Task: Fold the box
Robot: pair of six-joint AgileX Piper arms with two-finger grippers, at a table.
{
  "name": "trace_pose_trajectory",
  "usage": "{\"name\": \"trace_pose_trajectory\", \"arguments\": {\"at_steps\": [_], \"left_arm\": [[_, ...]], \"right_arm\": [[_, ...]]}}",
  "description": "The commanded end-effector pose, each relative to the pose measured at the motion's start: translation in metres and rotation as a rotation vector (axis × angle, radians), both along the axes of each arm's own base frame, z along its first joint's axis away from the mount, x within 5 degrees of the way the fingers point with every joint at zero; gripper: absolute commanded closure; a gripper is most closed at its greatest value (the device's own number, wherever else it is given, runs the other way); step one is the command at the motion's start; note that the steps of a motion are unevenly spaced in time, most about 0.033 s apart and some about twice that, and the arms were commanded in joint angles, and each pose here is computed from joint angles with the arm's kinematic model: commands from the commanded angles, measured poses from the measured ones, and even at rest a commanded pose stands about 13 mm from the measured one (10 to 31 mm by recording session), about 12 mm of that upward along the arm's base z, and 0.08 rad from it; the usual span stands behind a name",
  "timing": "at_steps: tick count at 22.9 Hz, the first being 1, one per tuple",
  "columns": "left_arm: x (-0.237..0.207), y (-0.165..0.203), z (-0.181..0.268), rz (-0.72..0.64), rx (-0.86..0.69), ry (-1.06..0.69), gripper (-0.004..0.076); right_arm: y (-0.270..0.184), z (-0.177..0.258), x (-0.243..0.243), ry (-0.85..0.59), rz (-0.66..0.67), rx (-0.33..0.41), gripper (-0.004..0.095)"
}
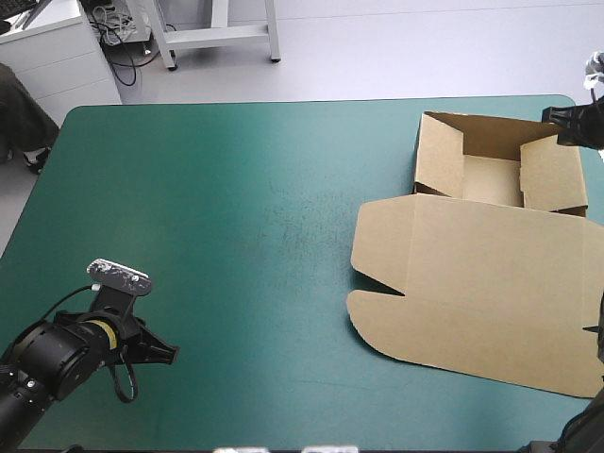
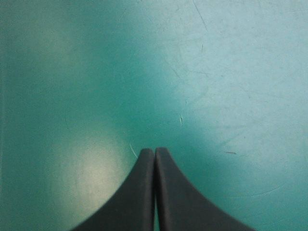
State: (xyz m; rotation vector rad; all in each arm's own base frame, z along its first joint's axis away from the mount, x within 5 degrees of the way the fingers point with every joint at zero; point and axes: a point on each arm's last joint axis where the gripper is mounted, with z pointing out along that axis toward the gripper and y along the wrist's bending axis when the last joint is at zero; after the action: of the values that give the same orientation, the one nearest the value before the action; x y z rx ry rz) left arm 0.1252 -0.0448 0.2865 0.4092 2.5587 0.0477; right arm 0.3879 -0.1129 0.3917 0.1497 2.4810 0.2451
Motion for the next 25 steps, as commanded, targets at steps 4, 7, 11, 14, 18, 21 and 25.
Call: {"name": "trace_pose_trajectory", "arguments": {"at_steps": [4,7,11,14,18,21,25], "left_arm": [[0.003,-0.001,0.010,-0.003,-0.024,-0.073,0.0756],[0.005,-0.002,0.011,0.000,-0.043,-0.094,0.0756],[0.004,-0.002,0.018,-0.014,-0.069,-0.170,0.0756],[-0.007,0.005,0.027,-0.014,-0.089,-0.237,0.0756],[-0.024,0.014,0.031,-0.010,-0.118,-0.293,0.0756],[-0.038,0.021,0.025,-0.007,-0.137,-0.319,0.0756],[-0.051,0.026,0.013,-0.008,-0.162,-0.330,0.0756]], "right_arm": [[0.057,0.045,-0.022,-0.098,0.128,-0.099,0.0927],[0.094,0.047,-0.033,-0.089,0.225,-0.159,0.0927],[0.132,0.051,-0.066,-0.085,0.321,-0.230,0.0927],[0.147,0.050,-0.106,-0.139,0.345,-0.211,0.0927],[0.148,0.033,-0.144,-0.169,0.341,-0.189,0.0927],[0.144,0.013,-0.179,-0.193,0.327,-0.190,0.0928],[0.141,-0.008,-0.213,-0.187,0.324,-0.189,0.0928]]}}
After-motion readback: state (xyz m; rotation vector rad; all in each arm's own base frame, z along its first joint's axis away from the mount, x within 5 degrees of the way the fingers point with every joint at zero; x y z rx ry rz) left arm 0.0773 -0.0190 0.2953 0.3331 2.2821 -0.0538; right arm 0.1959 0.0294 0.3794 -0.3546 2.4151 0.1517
